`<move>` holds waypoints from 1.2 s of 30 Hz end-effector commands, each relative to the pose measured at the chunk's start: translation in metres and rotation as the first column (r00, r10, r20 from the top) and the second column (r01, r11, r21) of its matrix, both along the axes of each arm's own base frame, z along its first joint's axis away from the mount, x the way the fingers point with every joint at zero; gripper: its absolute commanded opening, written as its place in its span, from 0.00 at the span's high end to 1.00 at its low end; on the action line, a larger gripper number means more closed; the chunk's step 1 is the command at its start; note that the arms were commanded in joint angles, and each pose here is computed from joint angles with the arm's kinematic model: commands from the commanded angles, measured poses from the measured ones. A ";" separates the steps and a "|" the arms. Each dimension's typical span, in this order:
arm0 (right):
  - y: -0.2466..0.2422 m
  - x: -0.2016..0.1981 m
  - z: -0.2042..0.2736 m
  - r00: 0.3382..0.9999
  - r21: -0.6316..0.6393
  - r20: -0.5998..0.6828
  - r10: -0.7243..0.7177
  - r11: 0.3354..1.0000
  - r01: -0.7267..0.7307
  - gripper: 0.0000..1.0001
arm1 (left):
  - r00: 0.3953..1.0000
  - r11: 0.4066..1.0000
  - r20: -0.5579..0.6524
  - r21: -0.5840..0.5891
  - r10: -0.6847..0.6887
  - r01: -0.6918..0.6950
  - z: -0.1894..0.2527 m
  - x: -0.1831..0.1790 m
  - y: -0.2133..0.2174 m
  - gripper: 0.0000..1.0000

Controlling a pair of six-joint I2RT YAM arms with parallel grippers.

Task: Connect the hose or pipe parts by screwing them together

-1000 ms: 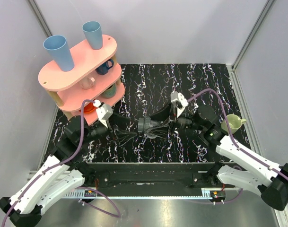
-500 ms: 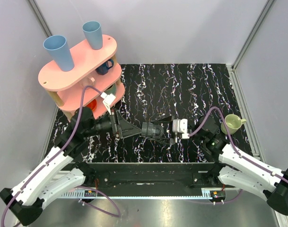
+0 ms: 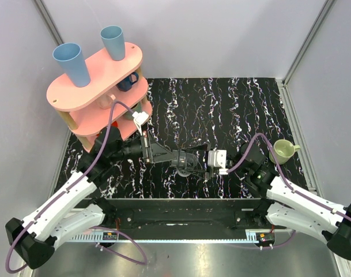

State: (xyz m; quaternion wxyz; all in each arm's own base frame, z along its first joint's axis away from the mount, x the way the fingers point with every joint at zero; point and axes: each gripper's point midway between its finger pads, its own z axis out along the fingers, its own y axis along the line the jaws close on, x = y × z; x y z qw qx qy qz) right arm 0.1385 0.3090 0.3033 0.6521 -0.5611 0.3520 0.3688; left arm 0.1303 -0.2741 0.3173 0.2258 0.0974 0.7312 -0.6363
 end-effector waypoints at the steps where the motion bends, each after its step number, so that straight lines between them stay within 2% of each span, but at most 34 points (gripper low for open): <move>1: 0.001 -0.002 0.031 1.000 0.104 0.013 -0.002 0.995 0.000 1.00 | 0.995 0.992 0.073 -0.099 -0.073 0.080 0.013 -0.012 -0.002 0.81; 3: 0.002 -0.002 0.032 1.000 0.121 -0.006 0.006 0.993 -0.005 1.00 | 0.993 0.991 0.089 -0.105 -0.078 0.088 0.009 -0.013 -0.002 0.87; 5: 0.000 0.000 0.040 1.000 0.166 -0.026 -0.007 0.986 0.012 1.00 | 0.986 0.989 0.140 -0.103 -0.092 0.107 0.006 -0.016 -0.001 0.99; 8: 0.004 0.004 0.050 0.989 0.185 -0.147 -0.005 0.982 0.033 1.00 | 0.954 0.992 0.290 -0.078 -0.075 0.102 -0.003 -0.015 0.003 1.00; 10: 0.006 0.005 0.058 0.972 0.182 -0.237 0.009 0.983 0.035 1.00 | 0.901 0.994 0.431 -0.071 -0.048 0.087 -0.008 -0.015 0.008 1.00; 12: 0.010 0.004 0.058 0.946 0.179 -0.324 0.031 0.983 0.029 1.00 | 0.825 0.995 0.564 -0.059 -0.031 0.078 -0.014 -0.012 0.011 1.00; 14: 0.011 0.002 0.063 0.922 0.192 -0.383 0.054 0.981 0.022 1.00 | 0.763 0.995 0.646 -0.061 -0.018 0.075 -0.016 -0.012 0.013 1.00; 15: 0.011 -0.002 0.064 0.898 0.201 -0.433 0.078 0.980 0.012 1.00 | 0.701 0.995 0.713 -0.054 -0.021 0.086 -0.019 -0.013 0.014 1.00; 17: 0.011 -0.008 0.067 0.877 0.216 -0.465 0.119 0.976 -0.017 1.00 | 0.643 0.994 0.765 -0.034 -0.038 0.099 -0.022 -0.014 0.015 1.00; 18: 0.012 -0.010 0.067 0.849 0.221 -0.510 0.138 0.975 -0.026 1.00 | 0.578 0.994 0.814 -0.006 -0.060 0.112 -0.027 -0.014 0.015 1.00; 19: 0.013 -0.014 0.070 0.831 0.215 -0.533 0.157 0.976 -0.047 1.00 | 0.553 0.994 0.830 0.012 -0.071 0.110 -0.029 -0.013 0.014 1.00; 20: 0.016 -0.015 0.067 0.806 0.199 -0.570 0.163 0.978 -0.057 1.00 | 0.526 0.992 0.846 0.028 -0.089 0.121 -0.032 -0.013 0.014 1.00; 21: 0.019 -0.018 0.061 0.754 0.169 -0.635 0.170 0.982 -0.080 1.00 | 0.456 0.988 0.883 0.049 -0.111 0.145 -0.034 -0.016 0.013 1.00; 23: 0.024 -0.020 0.064 0.706 0.162 -0.682 0.189 0.981 -0.106 1.00 | 0.374 0.984 0.920 0.057 -0.118 0.170 -0.033 -0.020 0.013 1.00; 24: 0.024 -0.024 0.063 0.657 0.163 -0.725 0.206 0.978 -0.127 1.00 | 0.293 0.983 0.949 0.073 -0.120 0.168 -0.034 -0.019 0.013 1.00; 25: 0.025 -0.025 0.064 0.634 0.167 -0.744 0.212 0.977 -0.132 1.00 | 0.250 0.984 0.961 0.079 -0.117 0.157 -0.034 -0.018 0.014 1.00; 26: 0.025 -0.026 0.063 0.583 0.171 -0.782 0.219 0.976 -0.137 1.00 | 0.223 0.985 0.967 0.092 -0.124 0.149 -0.036 -0.017 0.014 1.00; 27: 0.024 -0.028 0.067 0.566 0.185 -0.790 0.235 0.972 -0.146 1.00 | 0.149 0.988 0.981 0.104 -0.121 0.116 -0.036 -0.011 0.015 1.00; 28: 0.023 -0.029 0.064 0.537 0.189 -0.809 0.239 0.971 -0.147 1.00 | 0.118 0.988 0.985 0.115 -0.127 0.098 -0.037 -0.009 0.016 1.00; 29: 0.022 -0.029 0.065 0.517 0.199 -0.819 0.248 0.968 -0.150 1.00 | 0.120 0.985 0.980 0.148 -0.158 0.088 -0.046 -0.006 0.016 1.00; 30: 0.019 -0.034 0.071 0.484 0.227 -0.827 0.285 0.958 -0.175 1.00 | 0.062 0.985 0.984 0.165 -0.168 0.049 -0.044 0.001 0.017 1.00; 32: 0.015 -0.035 0.072 0.422 0.254 -0.852 0.309 0.950 -0.183 1.00 | 0.049 0.985 0.983 0.175 -0.175 0.007 -0.044 0.008 0.019 1.00; 33: 0.013 -0.039 0.076 0.426 0.273 -0.840 0.336 0.941 -0.202 1.00 | 0.056 0.985 0.984 0.169 -0.168 -0.024 -0.041 0.013 0.020 1.00; 34: 0.012 -0.039 0.074 0.423 0.274 -0.841 0.337 0.940 -0.204 1.00 | 0.062 0.987 0.986 0.157 -0.154 -0.036 -0.035 0.014 0.021 0.90; 35: 0.011 -0.039 0.074 0.466 0.271 -0.818 0.336 0.941 -0.203 1.00 | 0.080 0.989 0.987 0.144 -0.141 -0.045 -0.030 0.015 0.022 0.74; 36: 0.010 -0.035 0.070 0.490 0.262 -0.814 0.313 0.950 -0.172 1.00 | 0.134 0.991 0.986 0.114 -0.103 -0.074 -0.020 0.018 0.024 0.61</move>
